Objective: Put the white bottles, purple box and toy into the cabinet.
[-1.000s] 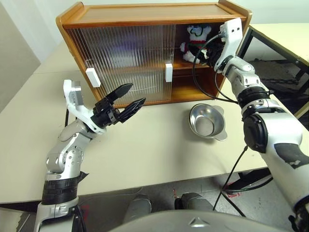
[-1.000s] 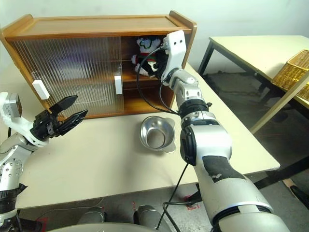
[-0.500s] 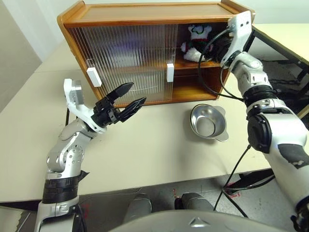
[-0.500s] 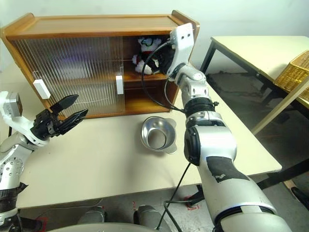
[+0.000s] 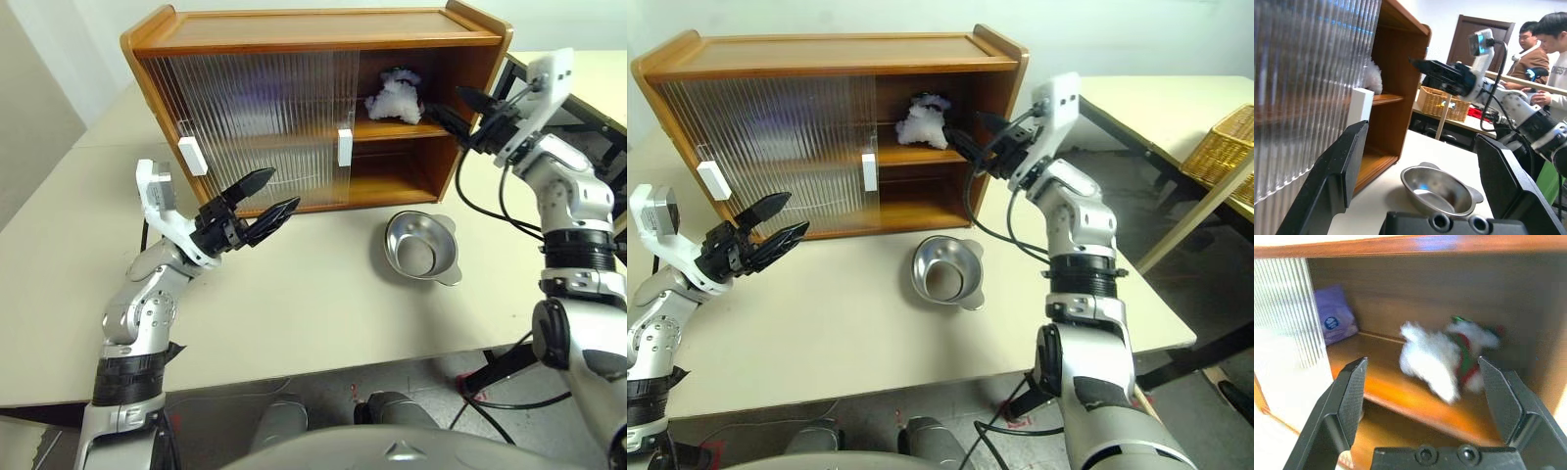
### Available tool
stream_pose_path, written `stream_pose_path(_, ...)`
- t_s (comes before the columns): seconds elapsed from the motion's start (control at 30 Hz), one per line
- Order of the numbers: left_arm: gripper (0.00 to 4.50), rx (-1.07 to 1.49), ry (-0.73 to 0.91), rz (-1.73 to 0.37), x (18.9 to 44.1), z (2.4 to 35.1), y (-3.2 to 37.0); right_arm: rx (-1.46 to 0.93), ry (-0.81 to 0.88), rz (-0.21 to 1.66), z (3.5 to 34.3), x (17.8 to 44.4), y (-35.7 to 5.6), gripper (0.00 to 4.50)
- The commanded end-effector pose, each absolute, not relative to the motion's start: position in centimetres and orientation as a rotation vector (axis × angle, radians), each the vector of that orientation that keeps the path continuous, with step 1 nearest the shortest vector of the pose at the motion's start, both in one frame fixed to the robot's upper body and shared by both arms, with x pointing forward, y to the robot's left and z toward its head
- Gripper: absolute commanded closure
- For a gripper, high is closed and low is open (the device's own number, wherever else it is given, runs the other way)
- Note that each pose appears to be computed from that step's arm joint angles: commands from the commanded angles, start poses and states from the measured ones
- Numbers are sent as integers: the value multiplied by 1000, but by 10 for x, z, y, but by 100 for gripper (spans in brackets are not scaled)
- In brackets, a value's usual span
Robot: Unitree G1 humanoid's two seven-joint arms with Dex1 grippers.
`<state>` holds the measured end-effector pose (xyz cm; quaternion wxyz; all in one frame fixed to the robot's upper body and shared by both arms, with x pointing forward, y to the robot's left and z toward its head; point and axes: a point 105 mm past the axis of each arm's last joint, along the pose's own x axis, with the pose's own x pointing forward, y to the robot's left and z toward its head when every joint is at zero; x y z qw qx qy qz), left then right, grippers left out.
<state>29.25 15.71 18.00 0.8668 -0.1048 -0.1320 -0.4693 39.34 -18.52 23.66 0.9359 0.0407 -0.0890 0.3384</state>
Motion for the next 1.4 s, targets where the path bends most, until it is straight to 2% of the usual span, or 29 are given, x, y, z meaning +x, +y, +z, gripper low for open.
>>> stream_pose_path(0.03, 0, -219, -263, -989, 292, 177, 158, 189, -92, 716, 223, 366, -202, 3)
stream_pose_path(0.27, 0, -217, -260, -994, 293, 178, 159, 295, 122, 709, 178, 341, -206, 3)
stream_pose_path(0.4, 0, -215, -258, -987, 292, 178, 161, 445, 256, 682, 154, 333, -211, 3)
stream_pose_path(0.7, 0, -212, -251, -969, 288, 177, 165, 723, 456, 615, 126, 316, -226, 3)
stream_pose_path(0.87, 0, -213, -250, -967, 288, 177, 165, 850, 506, 567, 119, 312, -233, 3)
stream_pose_path(1.4, 0, -209, -245, -972, 288, 179, 166, 1082, 679, 490, 79, 264, -246, 3)
